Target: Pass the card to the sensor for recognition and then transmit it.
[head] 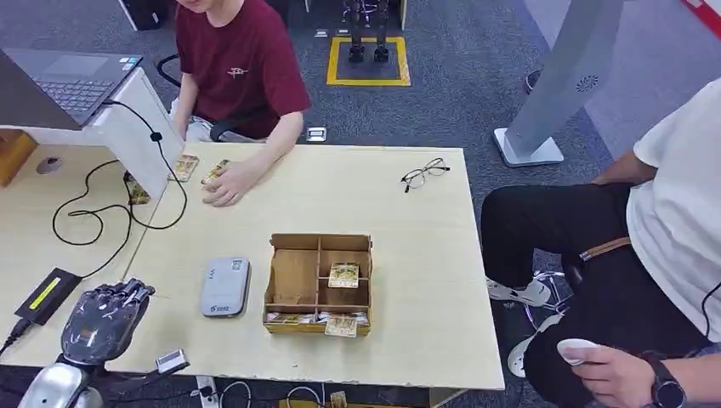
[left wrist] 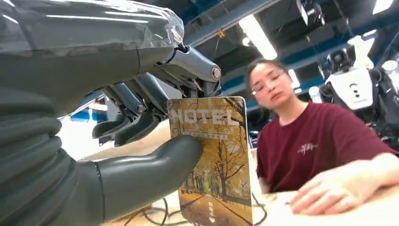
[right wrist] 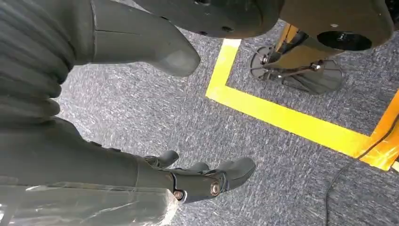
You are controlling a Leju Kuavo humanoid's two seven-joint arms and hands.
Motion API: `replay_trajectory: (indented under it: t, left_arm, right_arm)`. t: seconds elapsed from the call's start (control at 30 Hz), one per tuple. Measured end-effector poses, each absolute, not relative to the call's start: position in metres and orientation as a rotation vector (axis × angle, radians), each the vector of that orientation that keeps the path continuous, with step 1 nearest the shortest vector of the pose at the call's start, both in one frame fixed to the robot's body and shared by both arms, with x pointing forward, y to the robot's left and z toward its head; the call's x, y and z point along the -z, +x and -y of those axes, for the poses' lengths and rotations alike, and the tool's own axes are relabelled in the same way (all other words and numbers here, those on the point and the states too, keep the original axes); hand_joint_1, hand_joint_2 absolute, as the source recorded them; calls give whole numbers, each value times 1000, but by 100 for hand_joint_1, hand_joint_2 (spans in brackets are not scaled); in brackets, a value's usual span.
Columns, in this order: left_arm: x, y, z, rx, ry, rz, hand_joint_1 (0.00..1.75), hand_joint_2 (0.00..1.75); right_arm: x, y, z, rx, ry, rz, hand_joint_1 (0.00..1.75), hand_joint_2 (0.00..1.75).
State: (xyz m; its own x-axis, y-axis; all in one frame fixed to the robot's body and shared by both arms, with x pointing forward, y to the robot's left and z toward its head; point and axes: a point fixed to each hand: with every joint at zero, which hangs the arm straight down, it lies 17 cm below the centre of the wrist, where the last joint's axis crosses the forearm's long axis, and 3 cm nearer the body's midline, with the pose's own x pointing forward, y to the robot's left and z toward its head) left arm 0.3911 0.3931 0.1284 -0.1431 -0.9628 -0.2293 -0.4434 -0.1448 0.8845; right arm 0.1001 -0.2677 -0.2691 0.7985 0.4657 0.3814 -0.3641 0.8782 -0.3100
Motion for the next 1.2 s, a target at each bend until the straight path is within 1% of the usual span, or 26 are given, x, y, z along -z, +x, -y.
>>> replay_trajectory:
  t: [0.33, 0.6, 0.97, 1.2]
  left_arm:
    - [-118, 391, -390, 1172, 1568, 1563, 175, 175]
    - [-119, 401, -365, 1059, 1507, 1634, 175, 175]
    - [-121, 412, -356, 1026, 1507, 1624, 175, 175]
    - [-109, 418, -346, 1016, 1469, 1598, 175, 175]
  right_arm:
    - [269, 101, 268, -453, -232, 469, 0, 175]
    - [269, 101, 264, -461, -230, 466, 0, 175]
    - [269, 101, 263, -467, -229, 467, 0, 175]
    - [269, 101, 263, -467, -231, 460, 0, 175]
